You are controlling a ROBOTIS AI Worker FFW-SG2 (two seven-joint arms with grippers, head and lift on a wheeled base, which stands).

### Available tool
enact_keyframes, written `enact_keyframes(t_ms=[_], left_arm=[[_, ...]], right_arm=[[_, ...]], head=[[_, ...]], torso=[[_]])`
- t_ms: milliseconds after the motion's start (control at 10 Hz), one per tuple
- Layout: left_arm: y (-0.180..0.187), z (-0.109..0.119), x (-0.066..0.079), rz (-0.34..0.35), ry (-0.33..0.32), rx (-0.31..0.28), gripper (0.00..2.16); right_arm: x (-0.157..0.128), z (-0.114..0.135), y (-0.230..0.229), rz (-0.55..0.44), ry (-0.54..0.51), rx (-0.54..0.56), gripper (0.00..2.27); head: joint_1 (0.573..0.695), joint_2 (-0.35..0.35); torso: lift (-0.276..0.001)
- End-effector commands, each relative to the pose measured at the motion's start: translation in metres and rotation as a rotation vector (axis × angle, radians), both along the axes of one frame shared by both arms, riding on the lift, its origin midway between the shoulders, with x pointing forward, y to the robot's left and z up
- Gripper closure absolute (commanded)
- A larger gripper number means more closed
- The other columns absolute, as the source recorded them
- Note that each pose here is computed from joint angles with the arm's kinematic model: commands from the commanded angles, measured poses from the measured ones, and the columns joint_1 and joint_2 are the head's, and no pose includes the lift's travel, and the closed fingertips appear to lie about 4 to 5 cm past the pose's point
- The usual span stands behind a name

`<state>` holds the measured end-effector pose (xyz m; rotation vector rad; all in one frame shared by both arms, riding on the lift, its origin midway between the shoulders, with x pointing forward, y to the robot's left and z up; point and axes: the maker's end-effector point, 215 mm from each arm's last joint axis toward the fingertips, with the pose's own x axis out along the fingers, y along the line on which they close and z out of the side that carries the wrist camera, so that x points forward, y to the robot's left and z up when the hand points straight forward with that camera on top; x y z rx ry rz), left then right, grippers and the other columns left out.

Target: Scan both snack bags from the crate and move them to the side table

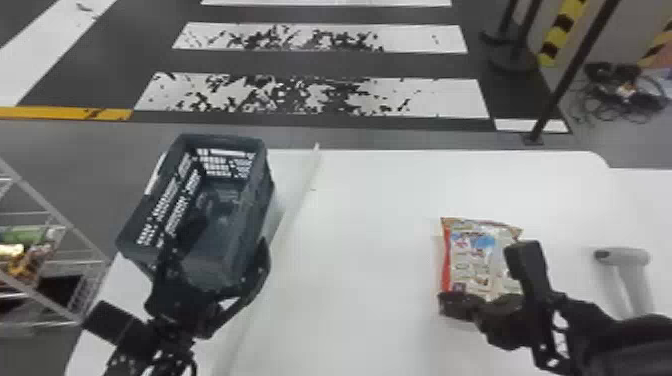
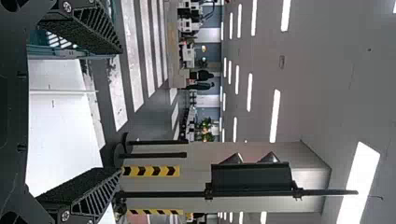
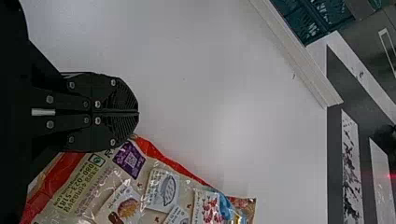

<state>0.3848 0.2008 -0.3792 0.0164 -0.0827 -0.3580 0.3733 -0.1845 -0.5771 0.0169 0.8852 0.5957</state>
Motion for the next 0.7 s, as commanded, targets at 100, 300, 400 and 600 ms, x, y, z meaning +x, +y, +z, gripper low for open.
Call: enact_keyframes(t_ms=[100, 300, 400, 600], left_arm=[[0.0009, 0.0007, 0.0002, 0.001, -0.001, 0.001, 0.1], [0.0015, 0.0002, 0.0001, 0.001, 0.0, -0.001, 0.1], [0.0015, 0.0002, 0.0001, 0.001, 0.0, -0.001, 0.1], [0.002, 0.0004, -0.0001, 0.001, -0.002, -0.001, 0.1]], right_arm=[[-0.0009, -0.0008, -0.0034, -0.004, 0.003, -0.008, 1.95], [-0.0012, -0.0001, -0.0051, -0.007, 0.003, -0.009, 1.95], [-0.0017, -0.0012, -0.0069, -0.007, 0.005, -0.017, 1.95], [-0.0021, 0.0013, -0.0094, -0.012, 0.0, -0.017, 1.95]], head=[[0.695, 0.024], [0.695, 0.02], [0.695, 0.019], [0.695, 0.015]], torso=[[-0.029], [-0.029], [-0.029], [-0.029]])
